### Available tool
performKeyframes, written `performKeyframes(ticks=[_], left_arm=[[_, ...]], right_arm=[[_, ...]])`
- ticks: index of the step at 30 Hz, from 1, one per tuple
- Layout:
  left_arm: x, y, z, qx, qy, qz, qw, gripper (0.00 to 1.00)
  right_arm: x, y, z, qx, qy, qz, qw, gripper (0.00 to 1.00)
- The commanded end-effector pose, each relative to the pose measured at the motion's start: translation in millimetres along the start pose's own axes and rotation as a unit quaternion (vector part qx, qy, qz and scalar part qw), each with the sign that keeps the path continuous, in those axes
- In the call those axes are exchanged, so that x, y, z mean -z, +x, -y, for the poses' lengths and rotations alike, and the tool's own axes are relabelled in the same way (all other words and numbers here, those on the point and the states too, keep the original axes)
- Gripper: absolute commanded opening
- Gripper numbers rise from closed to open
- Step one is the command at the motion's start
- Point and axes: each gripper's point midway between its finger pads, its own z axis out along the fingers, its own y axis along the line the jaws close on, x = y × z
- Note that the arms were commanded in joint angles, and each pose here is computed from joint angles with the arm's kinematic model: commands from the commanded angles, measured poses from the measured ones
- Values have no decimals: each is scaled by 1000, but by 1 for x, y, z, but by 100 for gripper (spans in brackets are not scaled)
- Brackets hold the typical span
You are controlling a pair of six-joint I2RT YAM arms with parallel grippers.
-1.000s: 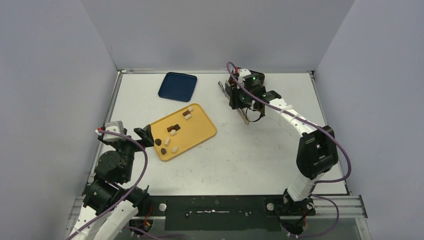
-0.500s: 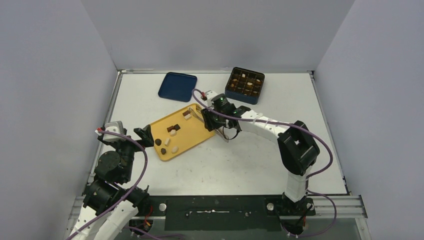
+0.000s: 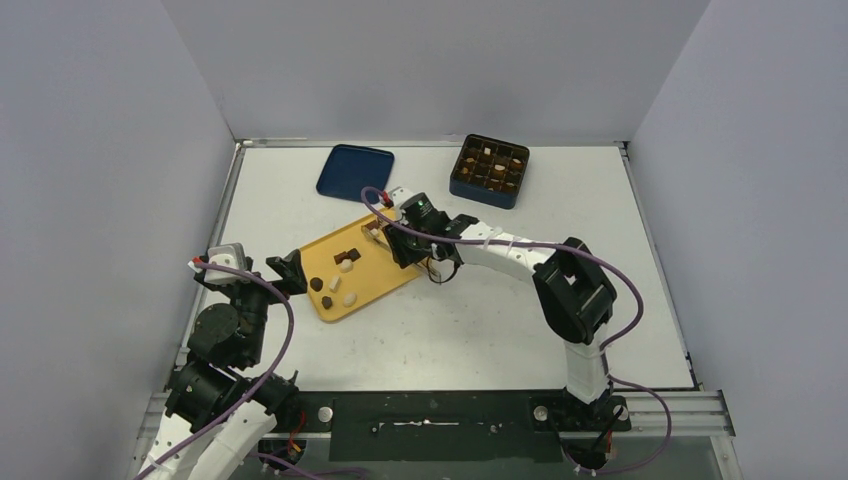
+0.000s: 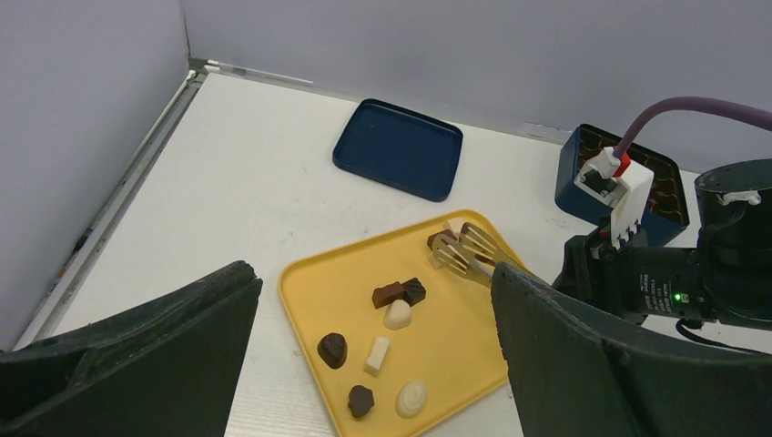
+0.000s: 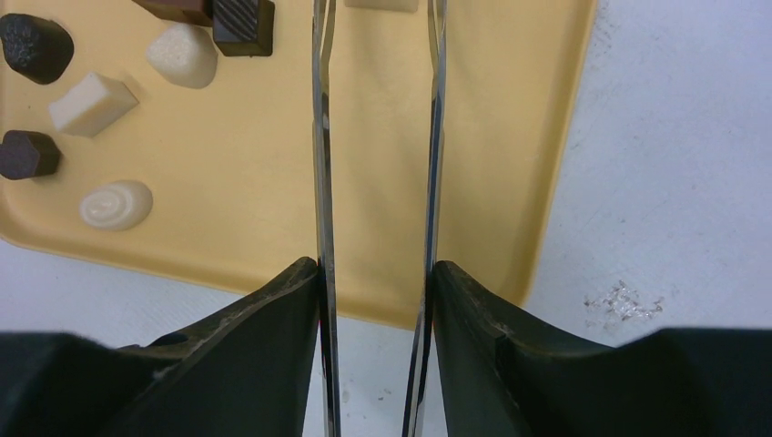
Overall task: Pack the chocolate
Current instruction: Pick up the fake chocolate from the plate.
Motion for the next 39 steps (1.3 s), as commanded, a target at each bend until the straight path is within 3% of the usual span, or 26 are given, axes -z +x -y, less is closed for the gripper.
performKeyframes(ticks=[1,21,39], left_arm=[[1,-14,0,9,0,21,1000,97],[1,-13,0,8,0,20,1000,97],[2,-14,0,10,0,21,1000,97]], right_arm=[[-3,-28,4,7,15,31,999,46],[-19,-18,-20,20,31,-2,999,48],[-7,-21,-17,21,42,-4,999,38]])
